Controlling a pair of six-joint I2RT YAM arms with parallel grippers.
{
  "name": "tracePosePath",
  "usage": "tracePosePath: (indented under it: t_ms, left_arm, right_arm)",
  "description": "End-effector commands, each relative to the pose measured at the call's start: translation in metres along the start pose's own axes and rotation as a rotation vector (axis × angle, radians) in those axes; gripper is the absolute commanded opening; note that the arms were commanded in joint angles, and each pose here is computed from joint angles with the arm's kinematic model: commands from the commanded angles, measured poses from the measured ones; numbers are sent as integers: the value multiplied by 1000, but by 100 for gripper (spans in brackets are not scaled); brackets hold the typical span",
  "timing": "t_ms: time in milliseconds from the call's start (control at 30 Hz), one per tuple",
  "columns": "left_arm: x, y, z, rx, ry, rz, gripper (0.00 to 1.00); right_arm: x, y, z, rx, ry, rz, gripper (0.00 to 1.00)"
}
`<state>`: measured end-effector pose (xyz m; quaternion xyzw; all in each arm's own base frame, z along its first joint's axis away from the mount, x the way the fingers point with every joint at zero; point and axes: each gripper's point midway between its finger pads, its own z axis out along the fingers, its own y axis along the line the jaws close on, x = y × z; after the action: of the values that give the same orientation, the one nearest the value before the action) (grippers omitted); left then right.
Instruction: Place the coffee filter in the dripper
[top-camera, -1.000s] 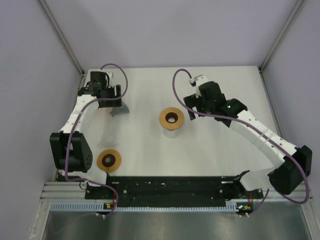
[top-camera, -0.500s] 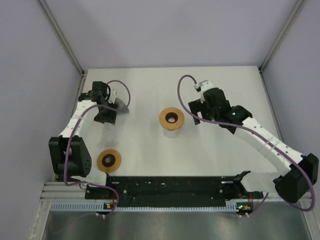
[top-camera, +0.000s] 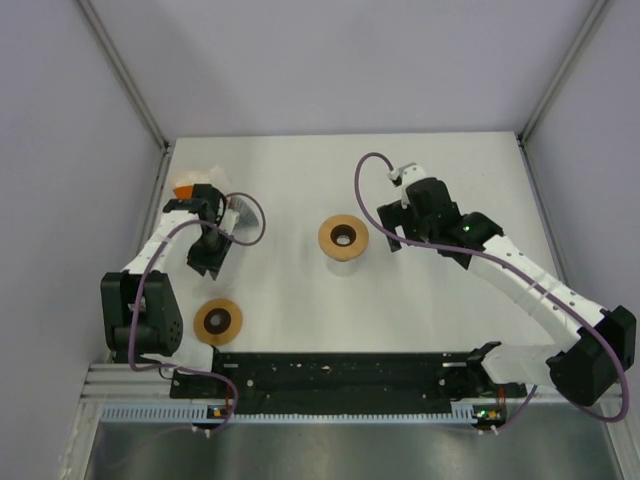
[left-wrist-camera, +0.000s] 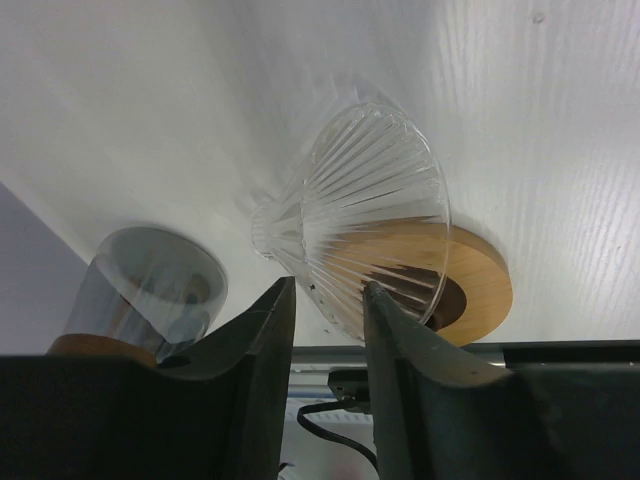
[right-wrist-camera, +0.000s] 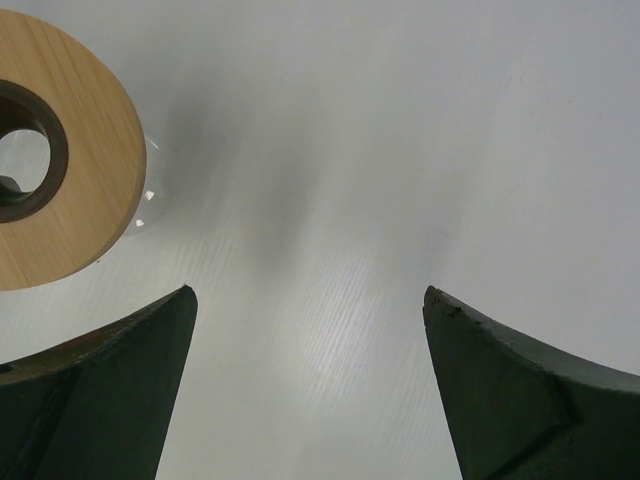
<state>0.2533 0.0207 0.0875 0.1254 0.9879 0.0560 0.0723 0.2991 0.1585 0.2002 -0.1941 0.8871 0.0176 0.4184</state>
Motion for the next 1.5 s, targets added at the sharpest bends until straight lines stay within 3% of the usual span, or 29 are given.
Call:
tracePosePath:
  t_ms: [0, 233, 367, 567, 900, 1100, 1233, 1467]
  left_arm:
    - [20, 8, -3, -69, 44, 71, 35]
    - [19, 6, 9, -72, 58, 78, 17]
    - [12, 11, 10, -112, 41, 85, 0]
    - [-11, -2, -15, -38, -62, 74, 0]
    - [-64, -50, -116, 278, -372, 42, 0]
    - [-91, -86, -181, 521, -552, 14, 0]
    - [-108, -102, -213, 646, -634, -14, 0]
    - [-128, -133, -233, 722, -664, 21, 0]
  right_arm:
    - [-10, -3, -5, -4, -49, 16, 94]
    - [-14, 4, -3, -35, -52, 14, 95]
    - [-17, 5, -6, -47, -65, 9, 94]
    - [-21, 7, -8, -63, -74, 8, 94]
    - [-67, 25, -47, -204, -217, 82, 91]
    - [-127, 76, -88, -486, -387, 212, 77]
    - [-158, 114, -103, -532, -449, 175, 75]
    - [-185, 161, -90, -592, -411, 148, 75]
